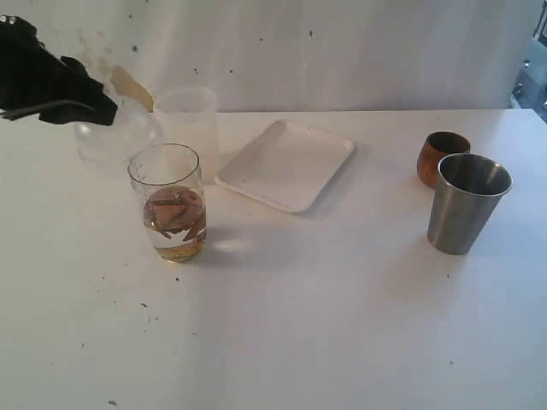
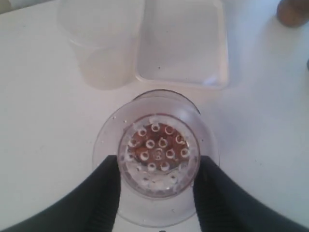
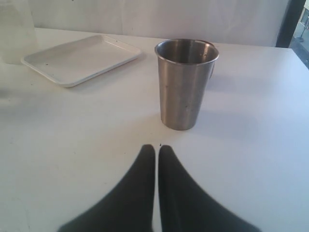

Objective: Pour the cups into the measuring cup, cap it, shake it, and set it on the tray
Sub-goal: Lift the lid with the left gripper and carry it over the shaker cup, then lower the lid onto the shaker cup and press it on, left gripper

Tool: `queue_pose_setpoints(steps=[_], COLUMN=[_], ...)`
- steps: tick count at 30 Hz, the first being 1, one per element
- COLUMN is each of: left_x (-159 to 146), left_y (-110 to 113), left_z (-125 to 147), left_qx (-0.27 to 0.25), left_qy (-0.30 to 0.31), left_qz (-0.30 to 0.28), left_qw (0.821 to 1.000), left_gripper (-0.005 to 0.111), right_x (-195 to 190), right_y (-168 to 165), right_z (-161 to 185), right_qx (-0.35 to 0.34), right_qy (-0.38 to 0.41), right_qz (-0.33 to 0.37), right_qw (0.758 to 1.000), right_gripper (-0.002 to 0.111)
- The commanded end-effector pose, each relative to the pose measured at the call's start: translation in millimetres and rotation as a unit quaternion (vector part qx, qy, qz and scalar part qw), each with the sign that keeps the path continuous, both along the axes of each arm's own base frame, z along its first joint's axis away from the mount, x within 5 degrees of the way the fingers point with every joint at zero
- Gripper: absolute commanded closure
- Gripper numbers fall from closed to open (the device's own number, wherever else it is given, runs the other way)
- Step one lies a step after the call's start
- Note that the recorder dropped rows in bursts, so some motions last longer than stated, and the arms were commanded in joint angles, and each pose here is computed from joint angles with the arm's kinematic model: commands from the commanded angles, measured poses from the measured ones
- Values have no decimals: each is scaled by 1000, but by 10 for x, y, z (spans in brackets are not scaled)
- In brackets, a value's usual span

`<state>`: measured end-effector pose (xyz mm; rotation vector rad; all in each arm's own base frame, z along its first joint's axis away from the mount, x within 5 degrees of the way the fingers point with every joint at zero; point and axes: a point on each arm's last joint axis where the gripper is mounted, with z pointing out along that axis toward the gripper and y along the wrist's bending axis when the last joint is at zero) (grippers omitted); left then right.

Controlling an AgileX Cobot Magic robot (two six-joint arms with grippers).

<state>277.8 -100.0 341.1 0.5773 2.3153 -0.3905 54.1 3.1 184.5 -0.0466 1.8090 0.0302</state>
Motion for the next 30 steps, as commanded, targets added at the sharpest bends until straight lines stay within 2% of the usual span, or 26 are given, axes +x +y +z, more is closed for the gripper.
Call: queue_pose_setpoints(steps=[1,8,14,20,30], left_x=[27,173,260,302,399], left_y=[-197,-381,-366,-373,-415], left_z=[-28,-239,-356,-329,-524], left_qx=[-4,2,31,19,28], left_qy=[-11,-5,-2,-25,-1], left_qz=[-9,-12,-2,8,6], left_qw=[1000,1000,1000,999,1000], left_gripper=[107,107,107,107,107], right_x=[-1,-1,-1,-1,-1], right_y=[-1,-1,-1,-1,-1], right_z=[3,3,3,3,3], right_qx=[4,4,4,4,4], right_qy=[-6,-6,-6,-6,-6], right_qz=[-2,-2,-2,-2,-2], right_qw=[1000,1000,1000,1000,1000], right_gripper=[106,106,106,106,106])
